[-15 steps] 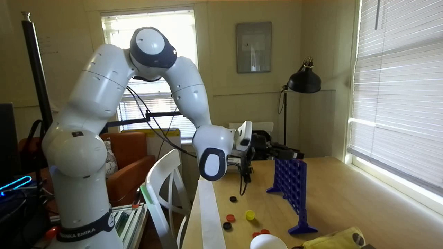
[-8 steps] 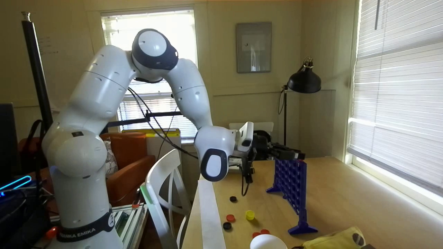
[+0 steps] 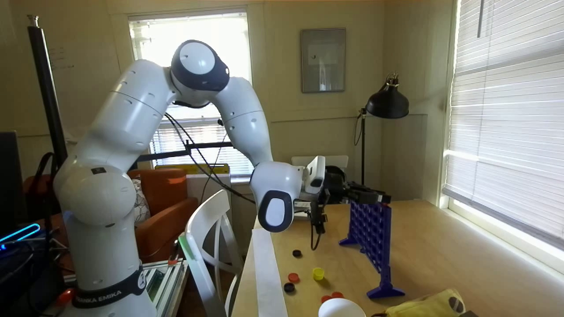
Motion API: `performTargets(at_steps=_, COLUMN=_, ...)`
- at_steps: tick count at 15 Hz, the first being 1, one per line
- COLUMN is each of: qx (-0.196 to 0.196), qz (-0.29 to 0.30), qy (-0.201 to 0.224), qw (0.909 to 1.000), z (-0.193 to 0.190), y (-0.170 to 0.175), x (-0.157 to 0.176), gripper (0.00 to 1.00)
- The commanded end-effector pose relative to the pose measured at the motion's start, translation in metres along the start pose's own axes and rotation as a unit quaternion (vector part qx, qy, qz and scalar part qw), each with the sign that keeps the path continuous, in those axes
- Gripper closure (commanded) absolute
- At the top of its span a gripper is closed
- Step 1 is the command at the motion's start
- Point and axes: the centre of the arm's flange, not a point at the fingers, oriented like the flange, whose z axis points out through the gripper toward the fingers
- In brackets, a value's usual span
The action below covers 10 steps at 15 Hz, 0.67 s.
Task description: Put one orange chip in the blue gameboard.
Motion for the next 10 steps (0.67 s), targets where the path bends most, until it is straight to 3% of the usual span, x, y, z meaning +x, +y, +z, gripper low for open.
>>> performTargets(at_steps=1, qx=-0.003, qz=-0.002, qy=0.015, qw=0.9999, z=0.0054, y=0.0003, x=-0.0046, gripper=0.90)
performTargets(at_steps=10, qx=-0.003, qz=-0.004, qy=0.013, qw=0.9999, z=-0.0004, y=0.0011, x=-0.0042, gripper=0.90)
